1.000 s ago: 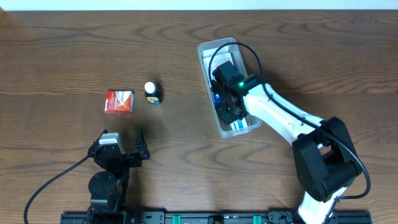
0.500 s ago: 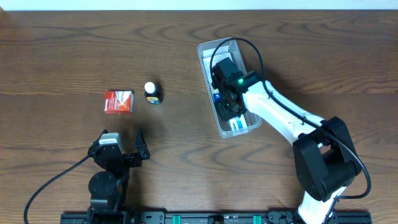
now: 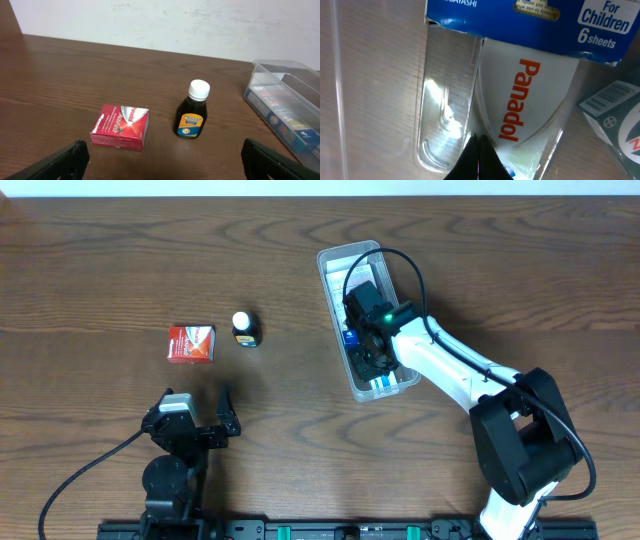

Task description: Pack container

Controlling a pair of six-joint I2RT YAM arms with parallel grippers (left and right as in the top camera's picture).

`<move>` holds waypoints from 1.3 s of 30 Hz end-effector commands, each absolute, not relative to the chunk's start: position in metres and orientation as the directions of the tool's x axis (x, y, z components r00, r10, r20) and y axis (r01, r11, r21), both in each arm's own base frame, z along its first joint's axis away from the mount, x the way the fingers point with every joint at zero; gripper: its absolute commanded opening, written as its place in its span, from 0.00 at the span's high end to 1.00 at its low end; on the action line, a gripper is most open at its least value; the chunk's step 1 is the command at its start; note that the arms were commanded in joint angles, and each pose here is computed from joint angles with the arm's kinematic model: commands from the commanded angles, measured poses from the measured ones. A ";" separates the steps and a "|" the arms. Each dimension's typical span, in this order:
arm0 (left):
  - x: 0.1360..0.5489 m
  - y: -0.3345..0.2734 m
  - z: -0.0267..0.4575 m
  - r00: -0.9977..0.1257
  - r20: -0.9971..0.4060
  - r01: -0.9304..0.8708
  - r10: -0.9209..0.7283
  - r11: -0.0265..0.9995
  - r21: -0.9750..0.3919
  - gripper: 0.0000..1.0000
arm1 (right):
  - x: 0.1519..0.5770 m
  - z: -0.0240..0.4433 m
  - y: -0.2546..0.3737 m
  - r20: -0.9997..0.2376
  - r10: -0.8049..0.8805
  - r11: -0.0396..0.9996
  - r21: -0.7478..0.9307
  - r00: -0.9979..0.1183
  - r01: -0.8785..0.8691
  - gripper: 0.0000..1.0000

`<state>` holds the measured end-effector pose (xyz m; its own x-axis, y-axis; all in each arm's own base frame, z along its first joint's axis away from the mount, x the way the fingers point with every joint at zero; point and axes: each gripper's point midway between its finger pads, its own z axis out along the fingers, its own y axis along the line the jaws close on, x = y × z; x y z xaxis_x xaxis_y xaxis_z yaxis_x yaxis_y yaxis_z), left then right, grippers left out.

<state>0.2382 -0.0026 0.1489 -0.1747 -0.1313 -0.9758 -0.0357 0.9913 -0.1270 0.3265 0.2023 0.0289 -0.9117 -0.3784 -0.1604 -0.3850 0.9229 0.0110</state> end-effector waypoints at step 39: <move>0.238 -0.004 0.134 -0.209 -0.971 -0.027 -0.115 0.993 -0.112 0.02 | 0.326 0.066 0.271 -0.253 -0.190 0.906 0.328 -0.949 -0.269 0.93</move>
